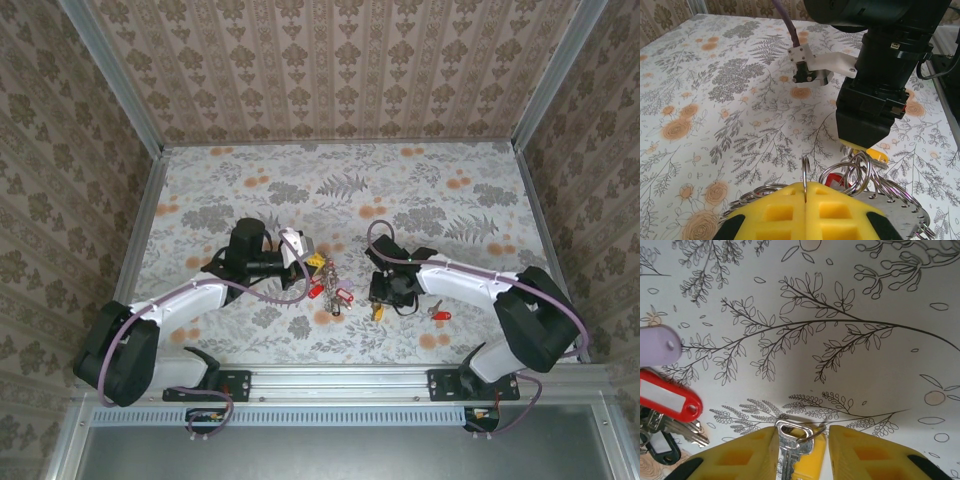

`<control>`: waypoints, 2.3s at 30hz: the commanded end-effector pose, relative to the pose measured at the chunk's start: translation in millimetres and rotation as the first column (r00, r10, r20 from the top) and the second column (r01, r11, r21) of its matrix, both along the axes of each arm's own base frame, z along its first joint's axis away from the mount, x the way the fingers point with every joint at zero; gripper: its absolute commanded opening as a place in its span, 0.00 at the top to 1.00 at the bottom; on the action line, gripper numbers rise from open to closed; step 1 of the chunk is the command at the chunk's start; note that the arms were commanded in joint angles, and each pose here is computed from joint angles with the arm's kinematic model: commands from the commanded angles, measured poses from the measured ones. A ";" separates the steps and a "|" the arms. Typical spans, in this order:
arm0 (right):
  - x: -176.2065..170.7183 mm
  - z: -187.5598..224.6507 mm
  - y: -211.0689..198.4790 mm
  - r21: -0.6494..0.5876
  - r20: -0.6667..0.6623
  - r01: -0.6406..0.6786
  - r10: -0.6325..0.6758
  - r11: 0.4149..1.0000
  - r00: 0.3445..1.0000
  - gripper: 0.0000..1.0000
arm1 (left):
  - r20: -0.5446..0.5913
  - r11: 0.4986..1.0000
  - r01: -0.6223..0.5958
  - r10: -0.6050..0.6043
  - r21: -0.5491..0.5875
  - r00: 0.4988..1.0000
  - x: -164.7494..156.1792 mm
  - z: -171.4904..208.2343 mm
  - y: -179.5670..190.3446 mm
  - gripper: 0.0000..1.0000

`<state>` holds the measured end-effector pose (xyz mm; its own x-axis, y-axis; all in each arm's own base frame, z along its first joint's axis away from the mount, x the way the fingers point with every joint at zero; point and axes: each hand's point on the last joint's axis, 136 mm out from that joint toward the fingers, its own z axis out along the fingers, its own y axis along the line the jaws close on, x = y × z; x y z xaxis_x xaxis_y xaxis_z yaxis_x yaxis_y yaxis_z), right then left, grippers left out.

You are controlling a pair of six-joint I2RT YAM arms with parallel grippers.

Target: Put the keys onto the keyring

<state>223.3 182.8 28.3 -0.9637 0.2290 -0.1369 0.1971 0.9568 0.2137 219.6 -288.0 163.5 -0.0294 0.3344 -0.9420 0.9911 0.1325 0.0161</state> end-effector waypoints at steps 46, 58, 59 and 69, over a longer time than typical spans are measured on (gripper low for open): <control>-5.5 -4.9 -4.4 -0.069 -0.013 -0.036 0.035 0.997 0.999 0.85 | 0.017 0.998 0.053 -0.053 -0.033 0.998 -5.3 16.7 -0.4 1.00; -8.4 -7.0 -5.3 -0.077 -0.028 -0.037 0.035 0.996 0.999 0.88 | 0.015 0.998 0.053 -0.053 -0.032 0.998 -5.5 16.2 -0.2 1.00; -8.3 -6.8 -5.8 -0.079 -0.027 -0.036 0.034 0.996 0.999 0.88 | 0.016 0.998 0.053 -0.053 -0.032 0.998 -5.4 16.5 -0.3 1.00; -9.2 -8.2 -7.0 -0.083 -0.028 -0.034 0.031 0.996 0.999 0.86 | 0.014 0.998 0.055 -0.054 -0.032 0.998 -5.6 15.9 -0.4 1.00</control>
